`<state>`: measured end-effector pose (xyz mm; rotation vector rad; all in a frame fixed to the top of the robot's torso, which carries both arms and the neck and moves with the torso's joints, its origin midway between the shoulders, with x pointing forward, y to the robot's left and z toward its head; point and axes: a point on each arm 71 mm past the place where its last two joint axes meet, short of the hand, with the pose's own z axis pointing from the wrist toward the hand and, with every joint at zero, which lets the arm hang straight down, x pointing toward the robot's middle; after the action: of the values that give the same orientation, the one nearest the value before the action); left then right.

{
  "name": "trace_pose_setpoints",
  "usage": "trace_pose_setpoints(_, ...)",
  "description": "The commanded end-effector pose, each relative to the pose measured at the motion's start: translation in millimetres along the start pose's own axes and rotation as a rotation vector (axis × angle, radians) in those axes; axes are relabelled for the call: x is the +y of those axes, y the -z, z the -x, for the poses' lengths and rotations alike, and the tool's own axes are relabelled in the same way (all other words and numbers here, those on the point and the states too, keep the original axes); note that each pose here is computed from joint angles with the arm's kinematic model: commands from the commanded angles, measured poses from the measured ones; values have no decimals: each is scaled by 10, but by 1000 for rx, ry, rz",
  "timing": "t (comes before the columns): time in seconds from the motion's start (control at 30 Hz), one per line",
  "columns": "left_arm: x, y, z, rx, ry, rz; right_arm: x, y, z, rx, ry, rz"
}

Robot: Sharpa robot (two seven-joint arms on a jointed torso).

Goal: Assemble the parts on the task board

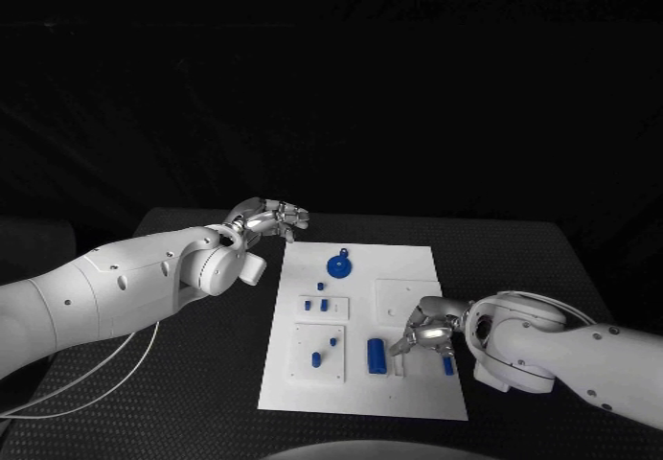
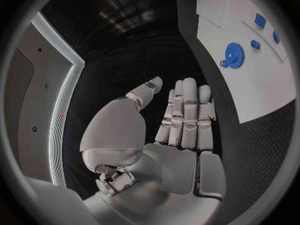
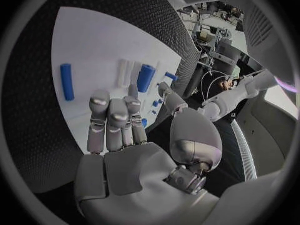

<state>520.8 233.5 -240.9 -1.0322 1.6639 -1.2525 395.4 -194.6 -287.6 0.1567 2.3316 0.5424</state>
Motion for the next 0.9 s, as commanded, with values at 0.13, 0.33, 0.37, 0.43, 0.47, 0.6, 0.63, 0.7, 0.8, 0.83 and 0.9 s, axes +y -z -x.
trace_pose_setpoints(0.13,-16,-5,-34,19,9,-11,-293,76,326,-95,-37,-59)
trace_pose_setpoints(0.33,-16,-6,-38,21,9,-10,-592,160,399,-75,36,-201)
trace_pose_setpoints(0.37,-15,-5,-34,20,9,-9,-590,180,391,-74,55,-205)
trace_pose_setpoints(0.43,-15,-7,-38,20,9,-9,-567,211,361,-60,80,-211)
trace_pose_setpoints(0.47,-15,-6,-39,22,9,-9,-563,224,348,-55,81,-214)
trace_pose_setpoints(0.6,-19,-13,-56,25,10,-11,-601,257,312,-44,95,-246)
trace_pose_setpoints(0.63,-20,-14,-62,26,10,-11,-610,262,309,-46,105,-250)
trace_pose_setpoints(0.7,-21,-11,-67,29,11,-11,-627,271,296,-44,121,-258)
trace_pose_setpoints(0.8,-20,-9,-67,29,11,-10,-643,275,286,-40,134,-265)
trace_pose_setpoints(0.83,-20,-8,-65,29,11,-10,-644,272,280,-40,137,-265)
trace_pose_setpoints(0.9,-19,-8,-61,28,11,-10,-641,261,260,-35,139,-265)
